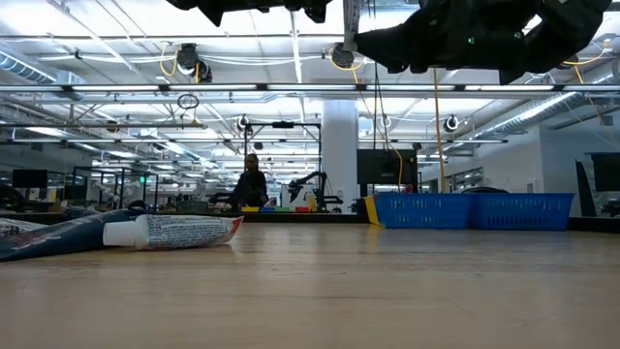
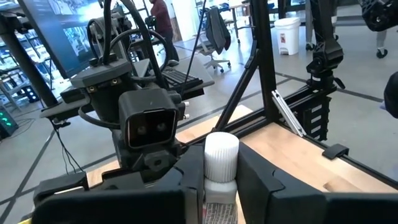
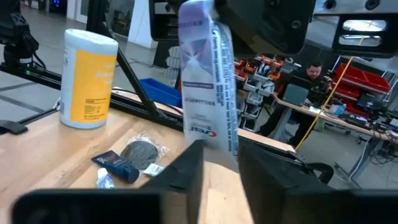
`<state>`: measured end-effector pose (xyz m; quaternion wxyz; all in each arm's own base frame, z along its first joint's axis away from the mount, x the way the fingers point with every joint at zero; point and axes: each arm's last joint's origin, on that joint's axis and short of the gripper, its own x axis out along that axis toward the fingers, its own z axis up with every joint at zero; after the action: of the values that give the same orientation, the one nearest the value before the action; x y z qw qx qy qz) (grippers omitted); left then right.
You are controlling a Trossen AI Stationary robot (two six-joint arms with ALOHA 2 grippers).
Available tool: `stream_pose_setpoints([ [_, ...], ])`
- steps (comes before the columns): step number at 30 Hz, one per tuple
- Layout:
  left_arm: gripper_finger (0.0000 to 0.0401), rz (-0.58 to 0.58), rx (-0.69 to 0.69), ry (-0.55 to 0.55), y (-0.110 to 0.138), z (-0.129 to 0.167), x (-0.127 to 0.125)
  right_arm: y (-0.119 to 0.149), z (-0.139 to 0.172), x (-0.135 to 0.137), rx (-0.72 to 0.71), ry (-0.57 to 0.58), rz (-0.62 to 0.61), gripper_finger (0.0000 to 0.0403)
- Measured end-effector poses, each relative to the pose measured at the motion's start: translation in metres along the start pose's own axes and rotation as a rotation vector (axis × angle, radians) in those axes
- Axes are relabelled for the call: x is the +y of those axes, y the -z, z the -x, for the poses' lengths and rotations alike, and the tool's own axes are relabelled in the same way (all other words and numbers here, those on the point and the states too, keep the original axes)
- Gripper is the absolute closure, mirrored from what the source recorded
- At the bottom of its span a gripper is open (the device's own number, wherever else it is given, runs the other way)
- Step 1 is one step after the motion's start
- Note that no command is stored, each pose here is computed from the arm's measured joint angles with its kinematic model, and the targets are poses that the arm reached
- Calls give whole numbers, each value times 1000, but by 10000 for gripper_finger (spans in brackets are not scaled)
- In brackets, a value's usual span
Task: Pick & Place Travel size toiletries
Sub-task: Put the white toothpaste into the left blue basket
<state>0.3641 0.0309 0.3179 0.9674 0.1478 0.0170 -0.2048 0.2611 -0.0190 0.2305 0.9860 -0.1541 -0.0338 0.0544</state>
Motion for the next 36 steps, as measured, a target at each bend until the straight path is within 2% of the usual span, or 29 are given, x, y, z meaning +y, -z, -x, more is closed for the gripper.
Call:
stream_pose_setpoints([
  [4,326,1,1,4,0,0,0,0,0,0,2,0,23,374],
  [6,330,2,1,4,0,0,0,0,0,0,1,-5,32,393],
  [13,348,9,12,6,1,0,-1,1,0,1,6,-25,20,401],
  [18,308,13,25,-4,2,0,-1,3,0,1,21,-32,12,402],
  [24,251,5,57,-120,0,3,3,2,0,1,20,-22,1,402],
  [29,218,0,61,-182,-11,15,6,2,3,-5,43,41,-7,403],
  [33,203,12,83,-189,-19,28,6,3,7,-12,71,75,-23,403],
  [36,198,29,112,-215,-27,41,5,7,11,-19,143,156,-43,403],
])
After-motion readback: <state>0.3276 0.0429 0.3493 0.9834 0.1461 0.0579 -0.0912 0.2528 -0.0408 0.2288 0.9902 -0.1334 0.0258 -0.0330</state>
